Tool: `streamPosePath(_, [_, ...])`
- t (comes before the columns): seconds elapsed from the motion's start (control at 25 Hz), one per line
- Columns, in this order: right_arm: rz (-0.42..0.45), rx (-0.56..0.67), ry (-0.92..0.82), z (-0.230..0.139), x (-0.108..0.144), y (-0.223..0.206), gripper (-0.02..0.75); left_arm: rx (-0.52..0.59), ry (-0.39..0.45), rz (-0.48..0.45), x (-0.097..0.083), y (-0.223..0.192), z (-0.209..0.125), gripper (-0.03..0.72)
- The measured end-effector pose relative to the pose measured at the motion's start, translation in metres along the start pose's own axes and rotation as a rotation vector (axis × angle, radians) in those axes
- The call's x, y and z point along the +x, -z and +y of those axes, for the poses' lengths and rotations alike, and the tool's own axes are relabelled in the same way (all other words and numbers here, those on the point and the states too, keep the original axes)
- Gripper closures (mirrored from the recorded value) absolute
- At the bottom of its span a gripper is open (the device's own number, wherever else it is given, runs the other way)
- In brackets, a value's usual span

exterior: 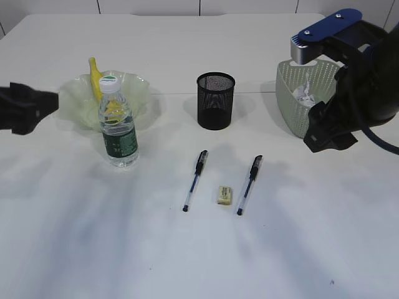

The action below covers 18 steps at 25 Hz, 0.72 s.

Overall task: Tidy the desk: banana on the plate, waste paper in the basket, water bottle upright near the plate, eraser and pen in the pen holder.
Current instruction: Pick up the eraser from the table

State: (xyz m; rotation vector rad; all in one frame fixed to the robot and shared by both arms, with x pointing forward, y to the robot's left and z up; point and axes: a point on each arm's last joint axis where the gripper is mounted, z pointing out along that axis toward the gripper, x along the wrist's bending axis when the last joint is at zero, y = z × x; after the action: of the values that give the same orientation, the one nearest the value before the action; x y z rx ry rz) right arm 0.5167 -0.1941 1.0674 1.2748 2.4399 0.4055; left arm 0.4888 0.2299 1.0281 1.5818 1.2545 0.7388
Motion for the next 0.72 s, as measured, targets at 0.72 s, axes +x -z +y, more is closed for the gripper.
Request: streamPosePath(0.72, [0.012,-0.011,0.011,0.010,-0.002,0.014,0.233,0.669,0.146,0.151,0.011,0.005,-0.006,0.225])
